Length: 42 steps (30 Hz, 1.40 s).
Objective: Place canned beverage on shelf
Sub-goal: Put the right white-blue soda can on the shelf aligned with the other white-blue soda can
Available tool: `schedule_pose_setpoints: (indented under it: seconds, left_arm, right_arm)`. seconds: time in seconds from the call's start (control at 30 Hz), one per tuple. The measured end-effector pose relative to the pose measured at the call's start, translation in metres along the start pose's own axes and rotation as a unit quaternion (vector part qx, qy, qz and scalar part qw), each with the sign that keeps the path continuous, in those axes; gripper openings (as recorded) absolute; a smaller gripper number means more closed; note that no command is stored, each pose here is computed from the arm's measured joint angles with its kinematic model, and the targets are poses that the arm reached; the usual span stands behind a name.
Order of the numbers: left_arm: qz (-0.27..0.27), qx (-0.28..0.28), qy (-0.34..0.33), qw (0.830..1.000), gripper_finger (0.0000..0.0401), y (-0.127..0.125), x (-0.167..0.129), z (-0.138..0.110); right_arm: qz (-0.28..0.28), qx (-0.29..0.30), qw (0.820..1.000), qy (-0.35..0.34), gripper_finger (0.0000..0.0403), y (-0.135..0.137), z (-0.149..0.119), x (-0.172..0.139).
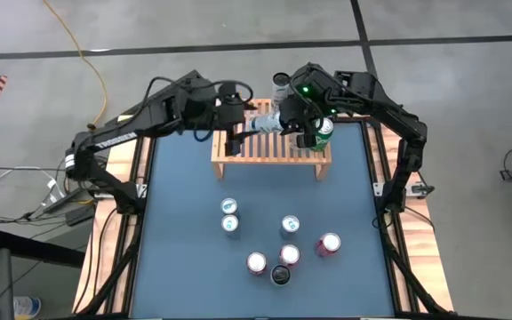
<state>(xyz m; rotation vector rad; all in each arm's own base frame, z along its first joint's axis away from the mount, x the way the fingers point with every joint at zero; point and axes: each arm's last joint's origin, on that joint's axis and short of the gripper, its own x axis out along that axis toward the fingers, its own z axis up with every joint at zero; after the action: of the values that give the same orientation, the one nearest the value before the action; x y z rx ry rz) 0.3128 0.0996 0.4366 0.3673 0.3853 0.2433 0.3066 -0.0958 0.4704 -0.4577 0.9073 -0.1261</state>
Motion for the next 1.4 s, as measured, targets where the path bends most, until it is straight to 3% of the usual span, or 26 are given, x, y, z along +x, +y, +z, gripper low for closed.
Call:
schedule_pose_setpoints:
  seconds: [0.37, 0.47, 0.67, 0.97, 1.1, 1.23, 1.4]
  left_arm:
    - [-0.026, -0.016, 0.008, 0.999, 0.0293, 0.021, 0.027, -0.02]
    - [-0.064, -0.026, 0.006, 0.998, 0.0293, 0.022, 0.034, -0.027]
    - [-0.06, 0.011, 0.019, 0.998, 0.0293, 0.022, 0.045, -0.034]
    - [-0.075, 0.012, 0.002, 0.997, 0.0293, 0.033, 0.046, -0.038]
    - [-0.106, 0.001, -0.014, 0.994, 0.0292, 0.038, 0.045, -0.041]
    - [-0.114, -0.013, -0.018, 0.993, 0.0272, 0.042, 0.044, -0.043]
    - [-0.112, -0.011, -0.018, 0.993, 0.0235, 0.044, 0.044, -0.044]
  right_arm:
    - [0.0, -0.017, 1.0, -0.001, 0.0154, 0.0, 0.0, 0.0]
    - [-0.001, -0.017, 1.0, -0.004, 0.0154, 0.0, 0.001, 0.0]
    - [0.006, -0.012, 1.0, -0.014, 0.0154, -0.001, 0.001, 0.0]
    - [-0.003, -0.01, 1.0, -0.026, 0.0154, -0.003, 0.004, 0.0]
    - [-0.006, -0.013, 0.999, -0.038, 0.0162, -0.004, 0.006, 0.0]
    - [-0.01, -0.012, 0.999, -0.045, 0.0192, -0.004, 0.007, 0.0]
    - [-0.011, -0.012, 0.999, -0.047, 0.0187, -0.005, 0.007, 0.0]
